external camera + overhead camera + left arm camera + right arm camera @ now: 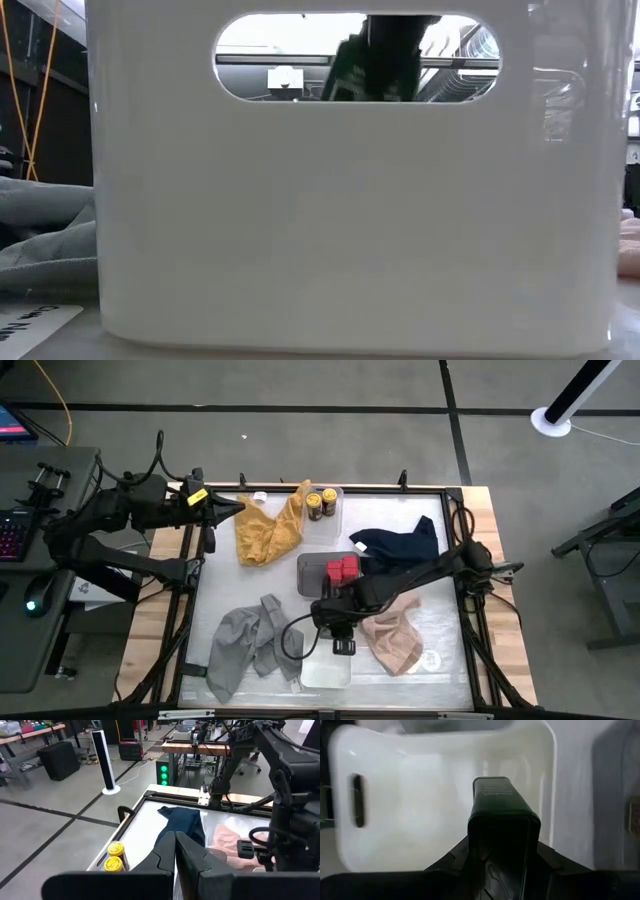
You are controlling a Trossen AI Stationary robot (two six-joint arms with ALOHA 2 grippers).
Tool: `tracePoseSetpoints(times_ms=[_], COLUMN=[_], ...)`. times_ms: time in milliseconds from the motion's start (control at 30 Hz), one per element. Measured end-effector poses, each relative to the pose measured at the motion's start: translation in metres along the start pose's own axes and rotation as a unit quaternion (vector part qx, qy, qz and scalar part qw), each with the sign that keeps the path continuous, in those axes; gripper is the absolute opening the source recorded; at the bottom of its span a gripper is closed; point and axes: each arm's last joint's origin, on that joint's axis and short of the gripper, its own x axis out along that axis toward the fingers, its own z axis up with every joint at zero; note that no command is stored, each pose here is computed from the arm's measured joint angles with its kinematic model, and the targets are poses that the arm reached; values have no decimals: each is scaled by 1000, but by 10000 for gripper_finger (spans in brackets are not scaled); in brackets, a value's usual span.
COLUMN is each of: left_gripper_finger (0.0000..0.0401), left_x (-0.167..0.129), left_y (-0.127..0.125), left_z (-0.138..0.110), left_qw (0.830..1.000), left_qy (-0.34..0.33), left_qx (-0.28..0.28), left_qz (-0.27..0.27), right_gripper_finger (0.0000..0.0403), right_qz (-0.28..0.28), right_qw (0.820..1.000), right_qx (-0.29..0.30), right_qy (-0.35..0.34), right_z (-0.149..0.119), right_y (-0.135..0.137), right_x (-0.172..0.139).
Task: Sort spices by type
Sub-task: Put the right black spice can into the white bin
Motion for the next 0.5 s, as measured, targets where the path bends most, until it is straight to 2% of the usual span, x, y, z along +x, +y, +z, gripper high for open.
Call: tracePoseSetpoints(times_ms=[333,500], left_gripper_finger=[0,0], left_x=[0,0], left_y=[0,1], left_z=[1,1], left_qw=[1000,1000], left_qy=[-6,-8], left_qx=[-1,-6], left_qz=[4,14], right_gripper_finger=[111,111], right_qz=[-33,-87], right_qw=[998,994], right_qx=[4,-9], right_qy=[49,64], right_z=[-5,-6], right_y=[-12,-24], right_x=[18,19])
